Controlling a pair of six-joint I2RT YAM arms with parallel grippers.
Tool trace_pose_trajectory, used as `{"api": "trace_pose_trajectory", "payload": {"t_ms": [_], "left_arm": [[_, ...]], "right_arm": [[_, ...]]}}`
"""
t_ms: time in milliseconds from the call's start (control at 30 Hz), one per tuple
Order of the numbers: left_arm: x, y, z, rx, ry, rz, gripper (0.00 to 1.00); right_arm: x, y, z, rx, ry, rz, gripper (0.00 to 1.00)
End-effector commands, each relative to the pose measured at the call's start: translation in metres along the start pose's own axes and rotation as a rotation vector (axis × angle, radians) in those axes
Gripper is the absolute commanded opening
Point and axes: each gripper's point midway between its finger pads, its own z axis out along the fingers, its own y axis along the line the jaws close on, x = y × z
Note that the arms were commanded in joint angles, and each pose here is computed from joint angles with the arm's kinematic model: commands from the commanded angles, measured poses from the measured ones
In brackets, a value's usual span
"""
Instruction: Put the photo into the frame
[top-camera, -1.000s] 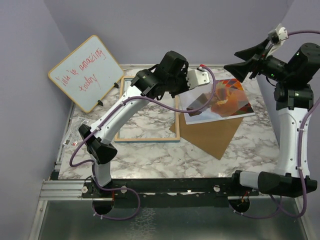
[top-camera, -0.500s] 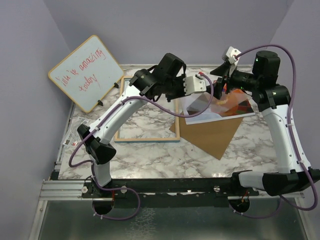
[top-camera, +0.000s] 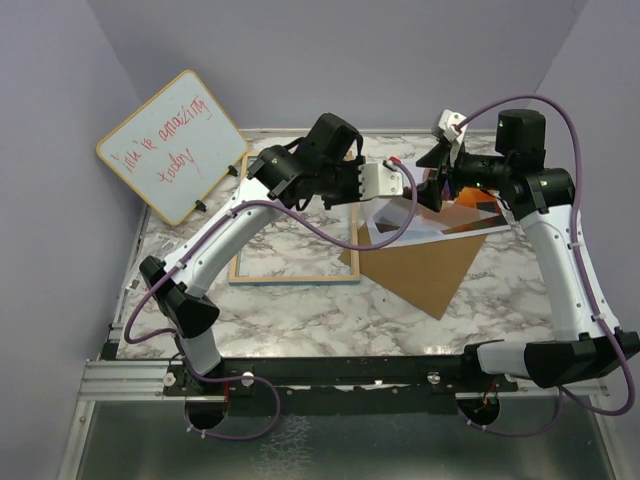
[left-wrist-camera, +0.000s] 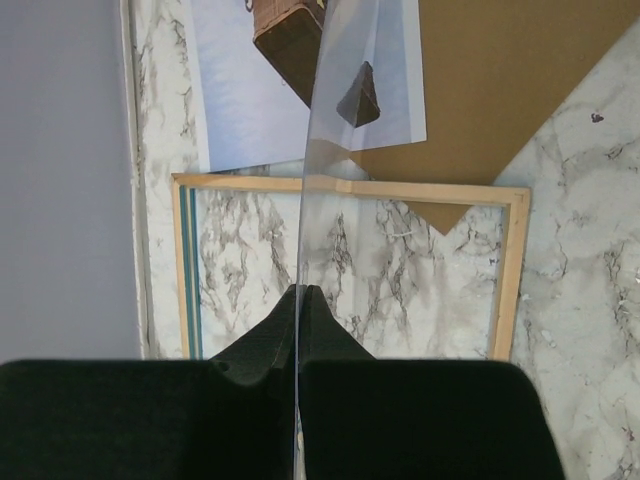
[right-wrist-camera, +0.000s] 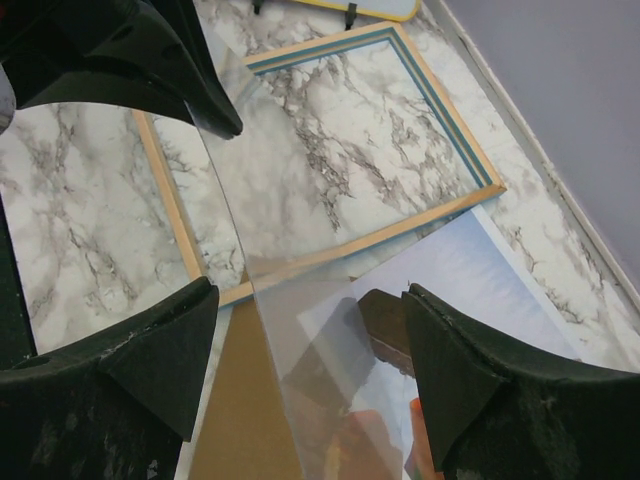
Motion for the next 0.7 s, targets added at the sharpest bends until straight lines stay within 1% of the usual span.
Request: {"api": "trace_pose_trajectory", "payload": {"t_ms": [0,167,333,400,467,600,667], "left_arm": [[-0.016,0.004,-0.015,-0.031,-0.067,0.044,0.0],[-0.015,-0.001,-0.02,-0.02,-0.078,0.065,0.0],[-0.015,-0.002,-0.019,-0.017,-0.079,0.067,0.0],[-0.014,-0.002,-0.019,-0.016,-0.077,0.068,0.0],[-0.013,-0.002,-0.018,-0.016,-0.073,0.071,0.0],[-0.014,-0.003,-0.018,-0.012,-0.078,0.073,0.0],[-0.016,-0.003,-0.019,-0.009,-0.086,0.073,0.0]], "right_arm": [[0.005,0.017,0.007,-0.087,-0.003,0.023,0.79],[0.005,0.018,0.019,-0.13,-0.006,0.017,0.79],[0.018,0.025,0.035,-0.17,0.068,0.023,0.73],[0.021,0.027,0.035,-0.173,0.073,0.022,0.68],[0.024,0.028,0.035,-0.171,0.078,0.022,0.61],[0.032,0.028,0.036,-0.168,0.101,0.035,0.42],[0.035,0.028,0.037,-0.171,0.107,0.042,0.35]]}}
